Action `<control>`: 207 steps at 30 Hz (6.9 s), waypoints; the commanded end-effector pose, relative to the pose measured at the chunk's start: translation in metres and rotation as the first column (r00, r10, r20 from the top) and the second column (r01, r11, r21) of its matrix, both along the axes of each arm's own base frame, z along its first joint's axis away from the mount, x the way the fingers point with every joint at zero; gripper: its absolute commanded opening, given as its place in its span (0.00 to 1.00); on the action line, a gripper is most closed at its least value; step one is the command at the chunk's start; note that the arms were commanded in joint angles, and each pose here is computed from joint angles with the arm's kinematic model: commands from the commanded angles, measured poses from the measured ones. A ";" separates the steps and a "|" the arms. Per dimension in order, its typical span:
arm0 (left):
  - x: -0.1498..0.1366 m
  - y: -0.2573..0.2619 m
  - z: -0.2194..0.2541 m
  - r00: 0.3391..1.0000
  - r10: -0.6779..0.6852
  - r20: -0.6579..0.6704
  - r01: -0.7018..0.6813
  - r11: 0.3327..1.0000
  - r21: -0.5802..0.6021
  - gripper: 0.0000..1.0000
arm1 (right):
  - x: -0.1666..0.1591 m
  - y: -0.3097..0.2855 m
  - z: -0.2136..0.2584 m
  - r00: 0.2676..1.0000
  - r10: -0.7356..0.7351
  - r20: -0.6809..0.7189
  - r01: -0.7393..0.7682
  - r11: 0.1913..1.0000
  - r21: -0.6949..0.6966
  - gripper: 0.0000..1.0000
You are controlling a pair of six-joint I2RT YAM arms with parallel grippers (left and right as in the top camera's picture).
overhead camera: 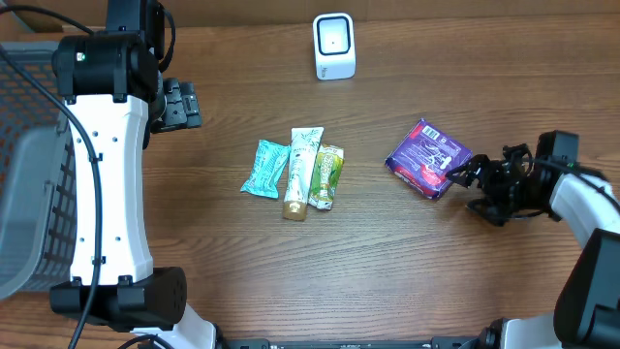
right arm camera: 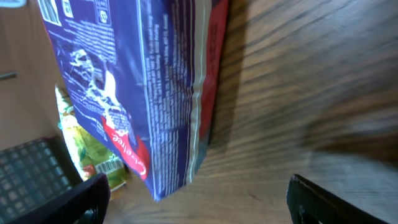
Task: Scan the item barcode
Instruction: 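Lift the purple pack with the right gripper and rotate it, then carry the purple pack to the white scanner and hold it there, then move the purple pack right and set it on the table edge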
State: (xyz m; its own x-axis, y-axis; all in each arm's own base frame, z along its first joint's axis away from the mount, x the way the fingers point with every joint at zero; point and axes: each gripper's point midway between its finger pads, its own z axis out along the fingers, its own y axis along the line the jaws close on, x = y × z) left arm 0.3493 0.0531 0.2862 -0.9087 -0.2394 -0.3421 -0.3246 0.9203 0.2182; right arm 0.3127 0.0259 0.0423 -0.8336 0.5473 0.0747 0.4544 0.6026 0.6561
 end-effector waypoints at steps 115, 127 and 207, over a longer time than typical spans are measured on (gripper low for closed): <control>-0.001 0.001 0.010 1.000 -0.009 0.030 0.008 1.000 0.009 0.99 | 0.309 0.197 0.164 0.480 0.838 -0.260 0.484 -0.501 -0.718 0.04; -0.001 0.001 0.010 1.000 -0.009 0.030 0.008 1.000 0.009 1.00 | 0.312 0.181 0.156 0.526 0.819 -0.228 0.457 -0.499 -0.737 0.04; -0.001 0.001 0.010 1.000 -0.009 0.030 0.008 1.000 0.009 0.99 | 0.030 -0.046 0.000 0.970 0.242 0.020 -0.215 0.893 -0.395 0.04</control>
